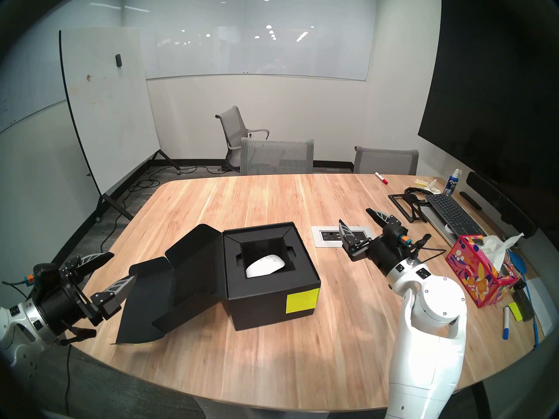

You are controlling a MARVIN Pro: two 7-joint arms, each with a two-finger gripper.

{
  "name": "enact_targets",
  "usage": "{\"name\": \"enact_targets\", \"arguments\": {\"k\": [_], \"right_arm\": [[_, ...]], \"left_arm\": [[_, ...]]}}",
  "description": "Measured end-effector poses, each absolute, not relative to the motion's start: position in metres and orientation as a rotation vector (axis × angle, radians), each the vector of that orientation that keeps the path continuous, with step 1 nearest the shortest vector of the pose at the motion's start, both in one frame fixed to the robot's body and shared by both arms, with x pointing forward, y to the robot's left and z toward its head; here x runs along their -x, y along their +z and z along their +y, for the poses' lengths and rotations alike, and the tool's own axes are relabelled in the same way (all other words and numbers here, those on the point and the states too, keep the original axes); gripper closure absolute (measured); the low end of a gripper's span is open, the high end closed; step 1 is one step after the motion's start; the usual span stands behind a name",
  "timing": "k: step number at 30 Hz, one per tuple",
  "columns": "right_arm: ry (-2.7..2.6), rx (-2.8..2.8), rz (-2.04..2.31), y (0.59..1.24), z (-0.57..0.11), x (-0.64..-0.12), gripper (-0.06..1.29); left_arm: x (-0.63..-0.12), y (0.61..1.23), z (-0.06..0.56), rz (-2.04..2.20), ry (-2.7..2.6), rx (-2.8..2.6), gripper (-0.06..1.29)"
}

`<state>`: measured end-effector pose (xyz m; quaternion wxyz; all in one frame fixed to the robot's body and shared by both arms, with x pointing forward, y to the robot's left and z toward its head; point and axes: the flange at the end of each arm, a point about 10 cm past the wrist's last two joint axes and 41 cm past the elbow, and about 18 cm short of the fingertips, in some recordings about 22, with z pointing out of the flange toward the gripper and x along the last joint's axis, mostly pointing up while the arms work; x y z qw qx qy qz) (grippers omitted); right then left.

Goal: Open the box and place the mouse inside

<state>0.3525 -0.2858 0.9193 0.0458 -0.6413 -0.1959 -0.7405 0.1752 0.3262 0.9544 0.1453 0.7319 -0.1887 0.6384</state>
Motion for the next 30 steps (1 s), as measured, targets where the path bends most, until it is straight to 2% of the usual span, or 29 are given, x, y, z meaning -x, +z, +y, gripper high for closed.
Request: {"name": "enact_targets", "arguments": {"k": [19,30], "right_arm": [[-2.259,1.956,-0.601,0.919,-0.286,-0.352,0.03],[-2.259,1.956,-0.601,0.919,-0.286,-0.352,0.03]], "left_arm": [[-0.158,0.949,0.336,-0.64,1.81,-2.187,-0.02],[-0.159,0.957,0.338,-0.872,1.743,-2.183,-0.02]]}}
